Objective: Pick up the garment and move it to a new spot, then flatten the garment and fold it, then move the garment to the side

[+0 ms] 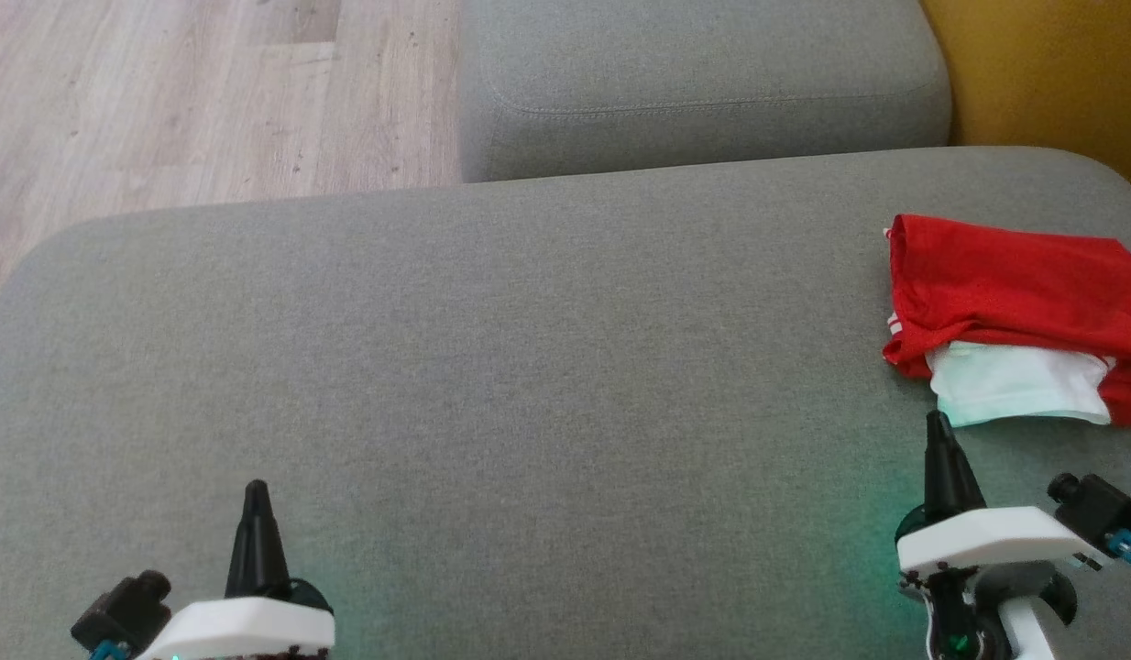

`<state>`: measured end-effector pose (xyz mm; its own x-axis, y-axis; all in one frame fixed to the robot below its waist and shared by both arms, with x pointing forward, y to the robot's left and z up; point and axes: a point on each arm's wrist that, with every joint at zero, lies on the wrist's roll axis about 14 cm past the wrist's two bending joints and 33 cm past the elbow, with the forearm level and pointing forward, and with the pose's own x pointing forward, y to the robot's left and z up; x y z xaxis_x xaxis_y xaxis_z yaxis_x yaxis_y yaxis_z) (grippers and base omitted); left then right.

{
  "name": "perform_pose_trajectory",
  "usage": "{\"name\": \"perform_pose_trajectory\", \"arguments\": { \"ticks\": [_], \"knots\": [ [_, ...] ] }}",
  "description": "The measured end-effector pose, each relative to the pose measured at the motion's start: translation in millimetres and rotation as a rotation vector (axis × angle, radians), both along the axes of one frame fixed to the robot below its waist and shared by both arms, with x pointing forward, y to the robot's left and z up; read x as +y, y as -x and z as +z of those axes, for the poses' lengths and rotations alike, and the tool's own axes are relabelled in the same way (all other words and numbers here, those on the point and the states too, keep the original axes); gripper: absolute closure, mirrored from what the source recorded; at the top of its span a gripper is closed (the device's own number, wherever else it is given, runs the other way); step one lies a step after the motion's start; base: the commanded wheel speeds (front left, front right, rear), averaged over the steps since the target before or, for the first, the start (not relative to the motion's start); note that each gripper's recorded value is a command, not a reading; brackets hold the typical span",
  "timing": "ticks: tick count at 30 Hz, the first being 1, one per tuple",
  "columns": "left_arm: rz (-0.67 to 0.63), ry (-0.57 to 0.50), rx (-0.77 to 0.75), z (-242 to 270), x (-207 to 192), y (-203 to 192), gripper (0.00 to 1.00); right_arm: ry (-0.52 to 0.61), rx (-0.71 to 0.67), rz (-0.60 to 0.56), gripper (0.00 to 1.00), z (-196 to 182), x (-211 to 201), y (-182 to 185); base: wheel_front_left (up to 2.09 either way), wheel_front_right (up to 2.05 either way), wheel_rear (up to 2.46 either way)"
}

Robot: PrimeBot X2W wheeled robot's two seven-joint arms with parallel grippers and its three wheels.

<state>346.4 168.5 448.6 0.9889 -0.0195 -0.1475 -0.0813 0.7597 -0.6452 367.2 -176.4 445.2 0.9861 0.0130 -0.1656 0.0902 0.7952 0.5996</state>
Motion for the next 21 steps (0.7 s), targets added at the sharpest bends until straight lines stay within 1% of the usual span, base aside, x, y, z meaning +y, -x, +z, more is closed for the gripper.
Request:
{"name": "perform_pose_trajectory", "arguments": {
  "ticks": [21],
  "knots": [
    [0.04, 0.193, 0.019, 2.0, 5.4, -5.5, 1.0, -0.207, 0.001, -0.061, 1.0, 5.7, -8.9, -3.4, 0.0, 0.0, 0.0]
  ]
}}
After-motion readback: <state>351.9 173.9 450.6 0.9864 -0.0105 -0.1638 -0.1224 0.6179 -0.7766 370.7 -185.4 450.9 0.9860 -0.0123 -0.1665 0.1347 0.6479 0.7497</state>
